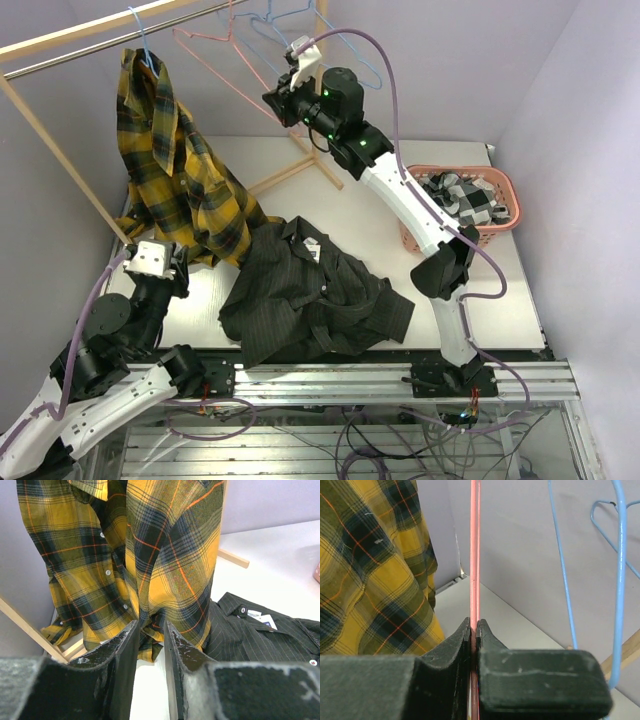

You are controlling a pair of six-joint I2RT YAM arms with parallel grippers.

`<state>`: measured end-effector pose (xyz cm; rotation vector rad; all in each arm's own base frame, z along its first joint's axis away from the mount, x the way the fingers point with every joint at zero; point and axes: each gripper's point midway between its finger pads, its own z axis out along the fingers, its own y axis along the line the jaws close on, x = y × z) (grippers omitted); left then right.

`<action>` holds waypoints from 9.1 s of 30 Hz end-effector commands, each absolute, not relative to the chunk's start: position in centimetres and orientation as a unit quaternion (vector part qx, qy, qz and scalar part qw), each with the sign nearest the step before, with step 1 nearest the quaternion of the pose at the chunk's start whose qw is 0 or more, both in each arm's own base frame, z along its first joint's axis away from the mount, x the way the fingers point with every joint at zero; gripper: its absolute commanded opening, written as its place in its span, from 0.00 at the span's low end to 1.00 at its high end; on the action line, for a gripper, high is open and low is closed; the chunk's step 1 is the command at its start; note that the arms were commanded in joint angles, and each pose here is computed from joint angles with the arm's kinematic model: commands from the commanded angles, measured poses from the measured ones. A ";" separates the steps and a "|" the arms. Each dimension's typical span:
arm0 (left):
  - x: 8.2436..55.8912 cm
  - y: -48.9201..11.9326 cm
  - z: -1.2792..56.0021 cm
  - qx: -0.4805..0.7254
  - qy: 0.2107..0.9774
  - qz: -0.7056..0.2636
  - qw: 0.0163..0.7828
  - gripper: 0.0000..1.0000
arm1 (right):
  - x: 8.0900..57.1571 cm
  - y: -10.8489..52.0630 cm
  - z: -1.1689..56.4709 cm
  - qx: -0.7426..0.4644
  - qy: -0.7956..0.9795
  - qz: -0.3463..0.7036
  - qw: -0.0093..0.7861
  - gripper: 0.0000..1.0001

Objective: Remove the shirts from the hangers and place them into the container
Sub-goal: Place the hanger at the clothesline, then pick up the shirt from the center of the board, then place the shirt at the center of the board, then pick up the shirt from the center of the board.

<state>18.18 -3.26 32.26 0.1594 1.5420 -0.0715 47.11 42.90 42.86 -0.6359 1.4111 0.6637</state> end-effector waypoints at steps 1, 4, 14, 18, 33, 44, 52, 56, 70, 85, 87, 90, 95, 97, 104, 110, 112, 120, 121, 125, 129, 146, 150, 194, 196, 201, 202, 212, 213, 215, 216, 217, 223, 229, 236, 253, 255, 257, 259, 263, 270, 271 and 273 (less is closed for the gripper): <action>18.2 -3.6 32.9 0.064 0.687 -0.048 0.722 0.37 | 45.8 42.8 46.1 -0.273 0.594 0.313 0.689 0.05; 18.4 -3.9 32.7 0.070 0.690 -0.046 0.719 0.39 | 44.9 41.9 45.4 -0.275 0.608 0.306 0.679 0.60; 18.9 -4.5 32.3 0.082 0.698 -0.037 0.710 0.39 | 37.9 35.2 43.1 -0.268 0.670 0.283 0.632 0.79; 19.0 -4.1 32.3 0.070 0.700 -0.029 0.710 0.39 | 33.3 31.7 39.5 -0.260 0.703 0.292 0.593 0.80; 22.2 -13.2 27.1 0.069 0.778 -0.114 0.614 0.07 | 23.1 26.2 16.0 -0.076 0.848 0.366 0.376 0.82; 21.6 -14.0 16.9 -0.055 0.823 -0.163 0.541 0.07 | 21.4 30.1 12.5 -0.069 0.847 0.429 0.305 0.91; 20.7 -16.3 10.3 -0.045 0.857 -0.186 0.478 0.07 | 20.1 35.4 12.8 -0.127 0.843 0.427 0.302 0.92; 20.6 -17.8 8.9 -0.029 0.862 -0.203 0.464 0.07 | 20.1 37.0 12.2 -0.133 0.845 0.420 0.303 0.92; 20.0 -21.4 8.2 0.019 0.843 -0.271 0.465 0.07 | 22.7 39.2 9.9 -0.090 0.863 0.391 0.307 0.94; 18.9 -24.5 10.1 0.071 0.818 -0.307 0.482 0.07 | 23.5 38.0 1.7 -0.022 0.928 0.293 0.231 0.82; 18.6 -24.5 10.3 0.074 0.817 -0.307 0.482 0.07 | 23.5 37.5 0.5 -0.009 0.930 0.292 0.221 0.59; 18.1 -24.2 10.6 0.076 0.817 -0.306 0.483 0.07 | 23.7 36.2 -0.9 0.009 0.934 0.292 0.207 0.08; 17.6 -23.2 12.5 0.080 0.813 -0.300 0.492 0.07 | 24.8 33.6 0.2 0.007 0.933 0.273 0.233 0.00; 17.5 -22.9 14.4 0.084 0.807 -0.301 0.502 0.07 | 25.8 31.9 1.5 0.011 0.932 0.258 0.255 0.00; 18.1 -20.8 23.7 0.099 0.772 -0.285 0.560 0.10 | 31.1 22.4 8.4 0.055 0.903 0.263 0.335 0.00; 18.7 -17.9 29.9 0.114 0.755 -0.230 0.604 0.10 | 35.4 16.2 18.1 0.056 0.874 0.216 0.431 0.00; 18.7 -16.9 31.8 0.116 0.748 -0.216 0.617 0.10 | 36.4 14.4 21.0 0.069 0.863 0.211 0.454 0.00; 18.2 -12.8 36.0 0.093 0.723 -0.193 0.656 0.09 | 37.1 12.9 28.0 0.061 0.827 0.255 0.497 0.00; 18.1 -12.4 36.1 0.090 0.722 -0.191 0.659 0.09 | 37.1 12.7 28.9 0.061 0.824 0.251 0.504 0.00; 18.0 -10.6 36.0 0.076 0.724 -0.172 0.664 0.09 | 37.9 10.5 35.2 0.079 0.791 0.222 0.565 0.00; 18.0 -8.9 35.4 0.069 0.726 -0.143 0.669 0.09 | 39.9 8.3 41.0 0.094 0.765 0.203 0.604 0.00; 17.1 -4.4 34.2 0.020 0.711 -0.126 0.691 0.07 | 42.9 3.6 56.3 0.081 0.663 0.311 0.677 0.00; 17.1 -4.6 34.1 0.022 0.712 -0.125 0.690 0.07 | 40.7 6.8 54.9 0.040 0.674 0.325 0.662 0.00; 17.9 -7.2 35.2 0.061 0.720 -0.119 0.681 0.07 | 25.6 14.7 20.9 -0.029 0.910 0.220 0.349 0.65; 17.7 -7.0 35.1 0.057 0.722 -0.124 0.678 0.07 | 27.1 12.3 22.0 0.005 0.905 0.162 0.393 0.78; 17.4 -6.2 35.1 0.050 0.721 -0.125 0.679 0.08 | 30.2 4.1 24.5 0.106 0.877 0.017 0.469 0.86; 17.4 -6.1 35.2 0.049 0.721 -0.125 0.680 0.08 | 30.8 2.3 24.8 0.123 0.870 0.011 0.478 0.85; 17.6 -6.4 34.7 0.057 0.722 -0.115 0.680 0.07 | 32.9 -4.9 25.8 0.268 0.812 0.015 0.518 0.79; 17.7 -6.4 34.6 0.058 0.722 -0.112 0.680 0.07 | 33.3 -4.8 25.8 0.269 0.809 0.020 0.522 0.79; 17.8 -6.6 34.4 0.062 0.724 -0.108 0.679 0.07 | 34.0 -4.7 25.4 0.275 0.806 0.031 0.523 0.79; 17.9 -6.8 34.4 0.064 0.724 -0.108 0.678 0.07 | 34.4 -4.6 24.9 0.278 0.808 0.034 0.518 0.79; 17.9 -6.9 34.4 0.066 0.724 -0.108 0.678 0.07 | 34.7 -4.6 24.5 0.281 0.809 0.036 0.514 0.79; 17.8 -6.8 34.3 0.066 0.724 -0.112 0.678 0.07 | 35.5 -5.2 22.9 0.300 0.808 0.027 0.507 0.78; 17.7 -6.3 33.8 0.059 0.723 -0.108 0.680 0.07 | 36.3 -4.6 23.1 0.279 0.808 0.043 0.517 0.78; 17.8 -6.7 33.3 0.059 0.727 -0.109 0.676 0.07 | 37.3 4.4 27.8 0.118 0.789 0.265 0.541 0.64; 18.4 -8.7 33.1 0.075 0.729 -0.114 0.670 0.07 | 27.9 9.9 26.9 -0.033 0.874 0.291 0.387 0.74; 18.5 -9.0 33.0 0.078 0.729 -0.116 0.670 0.07 | 25.7 11.4 24.0 -0.045 0.887 0.292 0.354 0.75; 18.6 -9.3 33.0 0.078 0.727 -0.120 0.671 0.07 | 23.6 13.3 21.6 -0.055 0.896 0.297 0.326 0.76; 18.6 -9.6 33.1 0.081 0.727 -0.123 0.671 0.07 | 21.5 14.7 18.8 -0.044 0.907 0.300 0.293 0.76; 18.7 -9.9 33.3 0.083 0.727 -0.125 0.670 0.07 | 18.6 16.1 15.4 -0.044 0.917 0.299 0.262 0.76; 18.6 -10.0 33.1 0.080 0.730 -0.134 0.666 0.07 | 14.8 19.1 12.0 -0.102 0.930 0.286 0.205 0.77; 18.5 -10.0 33.0 0.079 0.731 -0.135 0.665 0.07 | 14.3 19.9 11.8 -0.113 0.931 0.282 0.204 0.78; 18.5 -9.8 33.0 0.075 0.731 -0.136 0.665 0.07 | 13.1 21.4 11.0 -0.137 0.934 0.267 0.197 0.79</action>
